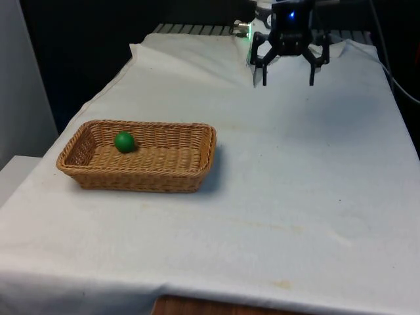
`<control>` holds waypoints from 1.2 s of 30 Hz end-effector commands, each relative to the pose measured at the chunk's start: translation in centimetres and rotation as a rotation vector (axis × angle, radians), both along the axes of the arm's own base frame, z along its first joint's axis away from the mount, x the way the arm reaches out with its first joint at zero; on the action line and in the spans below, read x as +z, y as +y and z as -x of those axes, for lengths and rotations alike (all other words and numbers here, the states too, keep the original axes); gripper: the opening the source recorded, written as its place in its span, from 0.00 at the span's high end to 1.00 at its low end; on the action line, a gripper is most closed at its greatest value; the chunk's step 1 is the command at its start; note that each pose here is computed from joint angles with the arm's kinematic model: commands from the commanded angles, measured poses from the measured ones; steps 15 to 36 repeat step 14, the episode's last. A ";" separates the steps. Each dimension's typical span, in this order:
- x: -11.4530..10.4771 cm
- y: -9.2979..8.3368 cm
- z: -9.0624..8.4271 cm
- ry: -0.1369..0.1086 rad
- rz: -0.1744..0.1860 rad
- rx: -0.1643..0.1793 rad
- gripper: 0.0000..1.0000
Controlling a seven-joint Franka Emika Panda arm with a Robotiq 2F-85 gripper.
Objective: Pick up the ball and place it into the basket.
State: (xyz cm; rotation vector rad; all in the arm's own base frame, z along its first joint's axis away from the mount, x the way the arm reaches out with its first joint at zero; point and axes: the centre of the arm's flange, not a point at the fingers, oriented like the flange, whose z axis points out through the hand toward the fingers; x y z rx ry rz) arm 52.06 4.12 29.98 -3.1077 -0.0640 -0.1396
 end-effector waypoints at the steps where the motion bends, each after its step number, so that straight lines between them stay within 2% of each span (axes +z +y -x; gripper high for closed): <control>1: 0.4 -0.1 0.0 0.006 0.012 -0.009 0.00; 4: 0.9 0.0 0.1 0.012 0.011 -0.015 0.00; 5: 0.9 0.1 0.1 0.007 0.001 -0.008 0.00; 6: 1.0 0.0 0.2 0.015 0.011 -0.015 0.00; 10: 1.4 0.2 0.4 0.021 0.004 -0.020 0.00; 36: 1.4 0.3 0.3 0.017 -0.002 -0.018 0.00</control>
